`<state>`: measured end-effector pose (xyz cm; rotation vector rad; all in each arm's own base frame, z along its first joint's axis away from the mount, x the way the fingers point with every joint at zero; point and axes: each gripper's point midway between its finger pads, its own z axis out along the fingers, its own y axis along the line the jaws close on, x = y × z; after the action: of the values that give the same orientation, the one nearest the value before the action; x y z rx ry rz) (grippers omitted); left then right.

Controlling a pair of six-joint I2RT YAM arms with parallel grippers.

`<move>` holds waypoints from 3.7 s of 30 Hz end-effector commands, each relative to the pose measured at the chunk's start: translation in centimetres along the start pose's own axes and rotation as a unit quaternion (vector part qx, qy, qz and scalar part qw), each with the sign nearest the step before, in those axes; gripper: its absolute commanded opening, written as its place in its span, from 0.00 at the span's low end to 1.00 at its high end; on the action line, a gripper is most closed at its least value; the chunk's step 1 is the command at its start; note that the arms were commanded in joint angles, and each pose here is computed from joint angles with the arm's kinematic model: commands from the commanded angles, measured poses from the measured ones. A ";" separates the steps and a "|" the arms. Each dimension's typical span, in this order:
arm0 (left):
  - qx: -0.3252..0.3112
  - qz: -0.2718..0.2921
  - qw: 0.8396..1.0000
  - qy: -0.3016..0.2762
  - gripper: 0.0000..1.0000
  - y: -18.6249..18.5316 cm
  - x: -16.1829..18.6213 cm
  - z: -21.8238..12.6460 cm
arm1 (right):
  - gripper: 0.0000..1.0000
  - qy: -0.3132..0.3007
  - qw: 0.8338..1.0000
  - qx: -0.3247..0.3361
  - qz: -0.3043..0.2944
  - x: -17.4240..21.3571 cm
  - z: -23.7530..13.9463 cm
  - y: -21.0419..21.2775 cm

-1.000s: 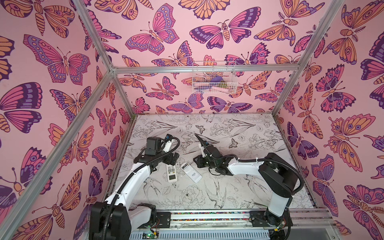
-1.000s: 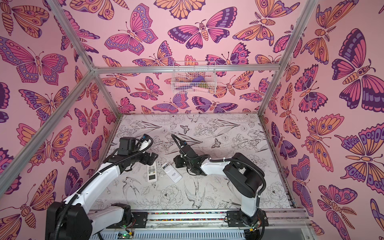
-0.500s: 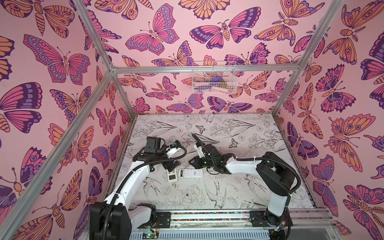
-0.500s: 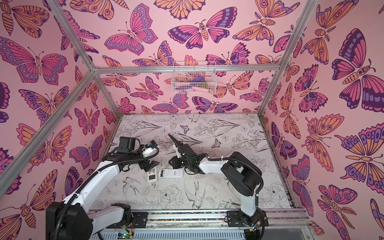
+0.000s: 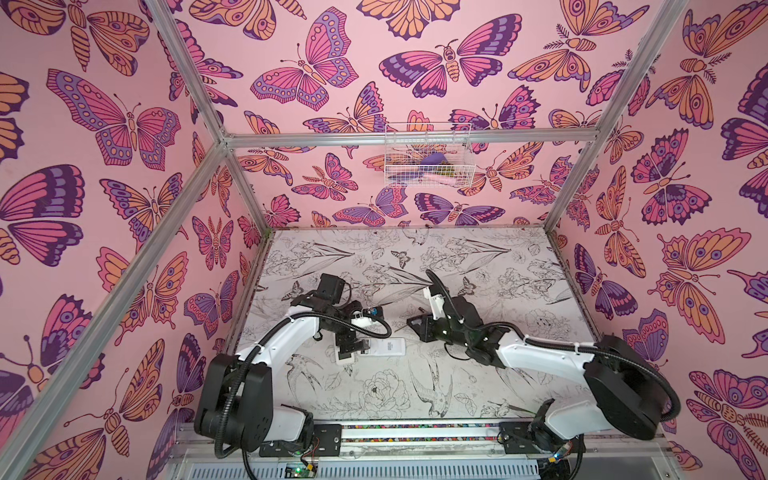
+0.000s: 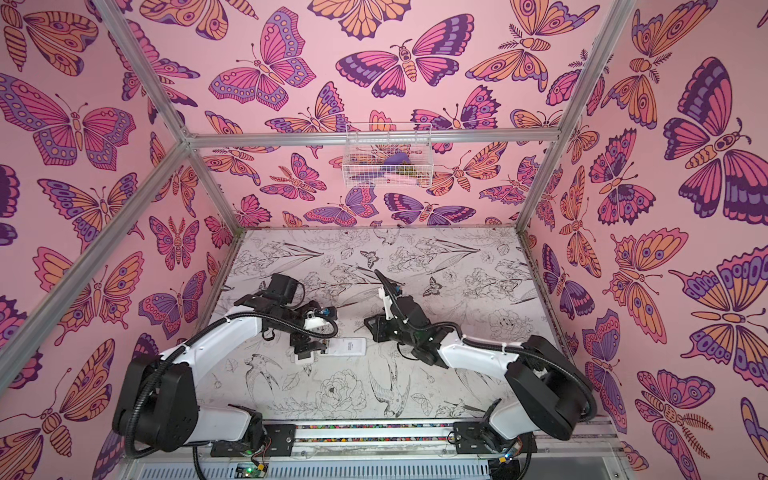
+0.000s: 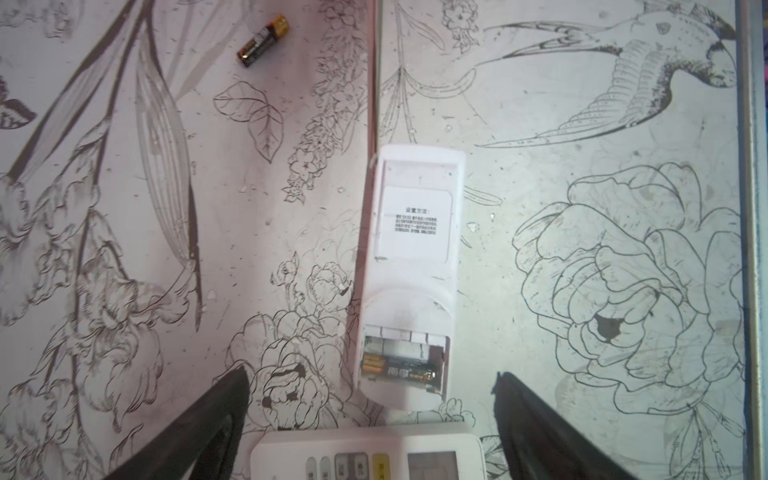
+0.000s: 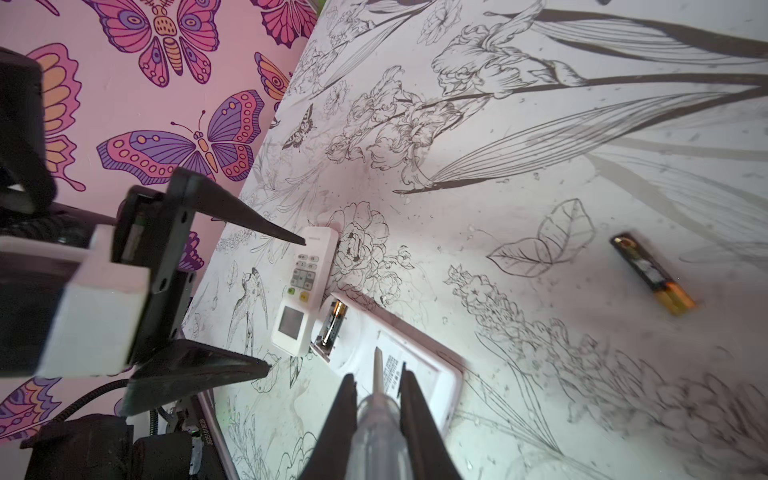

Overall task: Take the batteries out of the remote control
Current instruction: 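Grasp the remote again with the left gripper and lift it, then bring the screwdriver tip to the remaining battery while the left gripper holds the remote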

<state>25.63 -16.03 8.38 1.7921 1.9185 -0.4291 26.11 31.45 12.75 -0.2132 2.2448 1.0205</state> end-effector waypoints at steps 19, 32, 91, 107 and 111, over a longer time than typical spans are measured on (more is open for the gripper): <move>0.074 0.053 0.992 0.087 0.88 -1.4 3.7 4.9 | 0.00 -0.076 0.995 0.066 0.024 1.5 -8.5 -4.4; 0.057 0.083 0.991 0.090 0.64 -1.6 3.9 6.0 | 0.00 -0.092 0.992 0.082 0.025 1.9 -10.7 -5.4; 0.047 0.016 0.994 0.102 0.64 -5.1 -2.1 9.4 | 0.00 -0.034 0.997 -0.017 0.074 3.1 -2.1 0.7; 0.039 0.010 0.997 0.069 0.59 -6.0 -2.1 8.7 | 0.00 -0.012 0.996 -0.020 0.090 4.4 0.1 1.2; 0.038 0.006 0.997 0.063 0.64 -6.0 -1.8 8.6 | 0.00 -0.011 0.996 -0.029 0.088 4.4 0.0 1.7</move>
<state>21.47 -22.91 1.68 1.9299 1.9979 -0.3559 21.94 31.24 8.50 -0.0130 2.3172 1.0699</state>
